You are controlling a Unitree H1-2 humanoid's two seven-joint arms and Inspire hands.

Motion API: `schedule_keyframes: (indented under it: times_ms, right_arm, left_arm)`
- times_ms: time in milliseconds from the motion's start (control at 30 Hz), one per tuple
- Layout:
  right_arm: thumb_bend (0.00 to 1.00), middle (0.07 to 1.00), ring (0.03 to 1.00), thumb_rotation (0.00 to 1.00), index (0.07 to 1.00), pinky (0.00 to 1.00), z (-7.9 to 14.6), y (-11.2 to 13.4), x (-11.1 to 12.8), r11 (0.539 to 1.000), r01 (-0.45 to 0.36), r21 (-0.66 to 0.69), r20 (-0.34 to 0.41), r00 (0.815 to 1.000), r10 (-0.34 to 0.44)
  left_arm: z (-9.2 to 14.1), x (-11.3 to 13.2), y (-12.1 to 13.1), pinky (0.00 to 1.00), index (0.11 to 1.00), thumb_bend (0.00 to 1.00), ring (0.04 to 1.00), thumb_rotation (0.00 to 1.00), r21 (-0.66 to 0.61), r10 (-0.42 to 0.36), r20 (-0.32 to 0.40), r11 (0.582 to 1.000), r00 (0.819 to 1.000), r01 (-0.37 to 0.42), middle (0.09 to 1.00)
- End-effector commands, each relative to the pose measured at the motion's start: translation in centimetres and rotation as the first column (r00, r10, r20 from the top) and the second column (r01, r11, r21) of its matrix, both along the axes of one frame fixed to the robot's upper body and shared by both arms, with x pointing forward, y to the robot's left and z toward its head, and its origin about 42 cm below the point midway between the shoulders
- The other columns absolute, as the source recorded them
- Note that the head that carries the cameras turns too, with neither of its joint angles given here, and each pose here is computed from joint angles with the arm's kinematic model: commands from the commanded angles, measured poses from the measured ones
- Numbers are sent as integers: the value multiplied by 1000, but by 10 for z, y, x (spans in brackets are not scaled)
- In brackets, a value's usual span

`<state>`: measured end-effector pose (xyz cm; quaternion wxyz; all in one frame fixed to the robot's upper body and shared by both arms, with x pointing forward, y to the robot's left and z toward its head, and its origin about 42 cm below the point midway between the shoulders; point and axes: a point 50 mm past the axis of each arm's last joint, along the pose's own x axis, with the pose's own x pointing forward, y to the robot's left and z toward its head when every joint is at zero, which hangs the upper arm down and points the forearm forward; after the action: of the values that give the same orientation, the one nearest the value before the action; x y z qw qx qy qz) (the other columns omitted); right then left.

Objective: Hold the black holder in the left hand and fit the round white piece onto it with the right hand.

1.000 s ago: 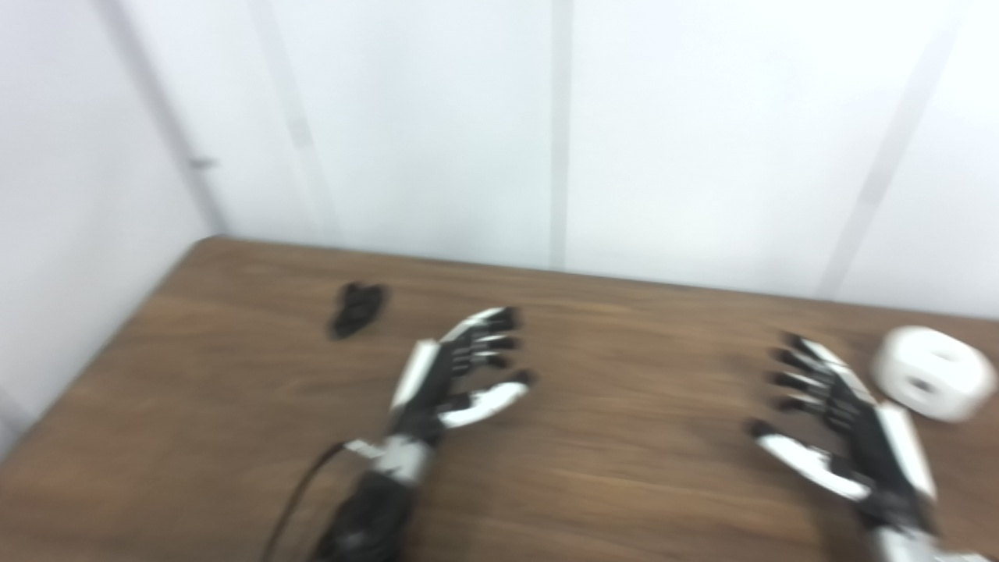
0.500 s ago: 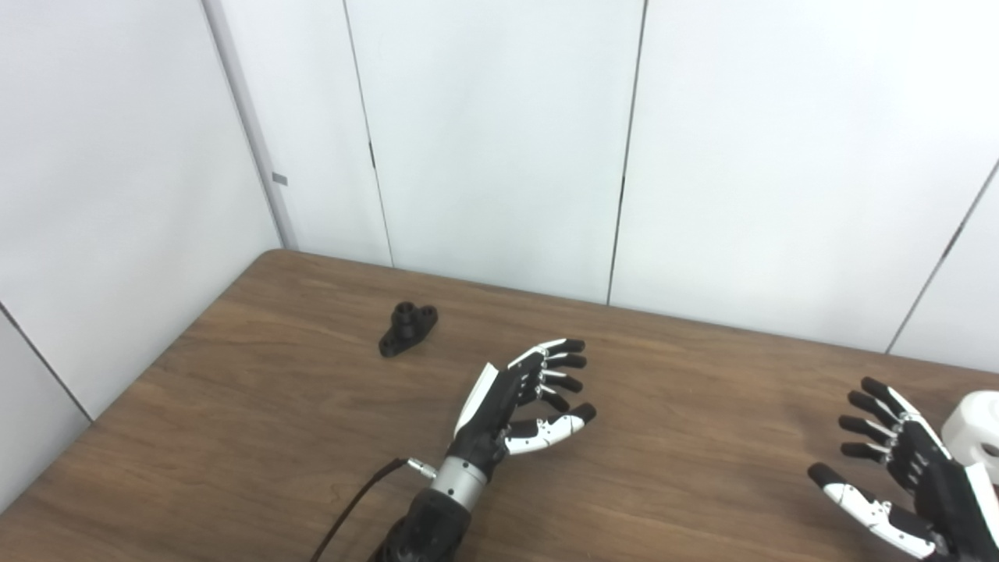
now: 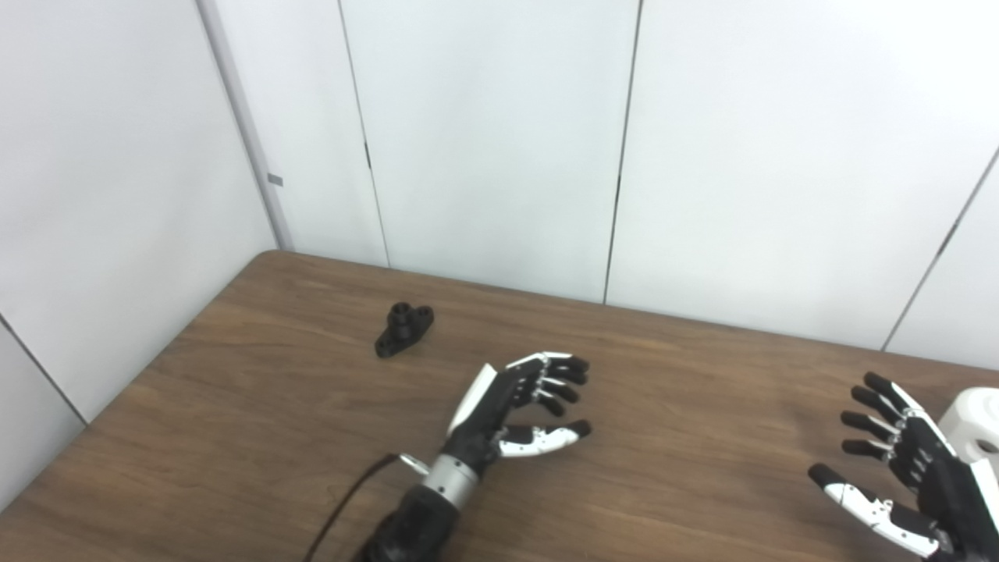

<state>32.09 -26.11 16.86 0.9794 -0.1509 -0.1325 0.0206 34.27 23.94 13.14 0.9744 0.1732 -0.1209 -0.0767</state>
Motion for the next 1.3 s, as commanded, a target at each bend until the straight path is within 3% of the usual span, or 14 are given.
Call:
schedule_keyframes:
  times_ms: [0,133,200,300,433,567,667,833,1000,1067,1167,1267]
  right_arm:
    - [382,858,773,0,878,652,19,0,5,1000,-15,3,81,997,15]
    - [371,862,765,0,879,636,19,1,5,1000,-21,13,85,996,20]
    - [372,860,761,0,881,634,19,3,4,1000,-16,1,76,997,16]
    - [374,860,758,0,884,627,19,5,4,1000,-20,4,71,997,20]
    - [376,868,759,0,886,635,17,4,6,1000,-20,9,58,998,19]
    - [375,875,762,0,889,648,16,3,5,1000,-23,12,56,998,22]
    - [370,864,749,0,890,630,17,2,3,1000,-25,8,63,998,24]
    - [370,867,751,0,889,640,18,2,3,999,-28,18,65,998,26]
    - [368,871,765,0,894,663,19,2,2,999,-27,22,59,998,26]
    - [358,874,765,0,896,666,20,3,2,999,-28,15,66,997,27]
    - [350,866,749,0,887,646,20,2,3,1000,-25,10,73,997,24]
    - [348,864,748,0,882,643,21,1,2,1000,-23,7,76,997,23]
  left_arm:
    - [38,13,9,585,713,659,681,42,67,28,102,997,994,-34,721]
    - [57,18,24,610,713,677,696,66,142,61,116,987,991,-78,725]
    - [67,22,34,594,705,688,694,65,179,113,130,974,985,-136,720]
    - [84,27,46,563,687,699,710,92,250,183,186,941,965,-226,728]
    - [100,34,61,634,682,709,742,95,263,267,222,910,938,-322,728]
    - [106,40,85,717,681,707,792,79,282,343,254,868,904,-408,759]
    - [110,41,101,713,676,714,786,43,287,373,278,847,885,-447,754]
    - [113,44,126,707,683,721,781,65,293,430,308,806,849,-515,762]
    - [115,44,135,655,733,730,782,90,310,495,327,748,805,-586,786]
    - [113,45,136,641,769,756,792,101,340,523,357,699,774,-629,799]
    - [111,47,136,630,794,817,800,208,406,553,387,616,738,-675,805]
    - [107,50,134,714,805,894,881,300,456,585,371,562,722,-690,875]
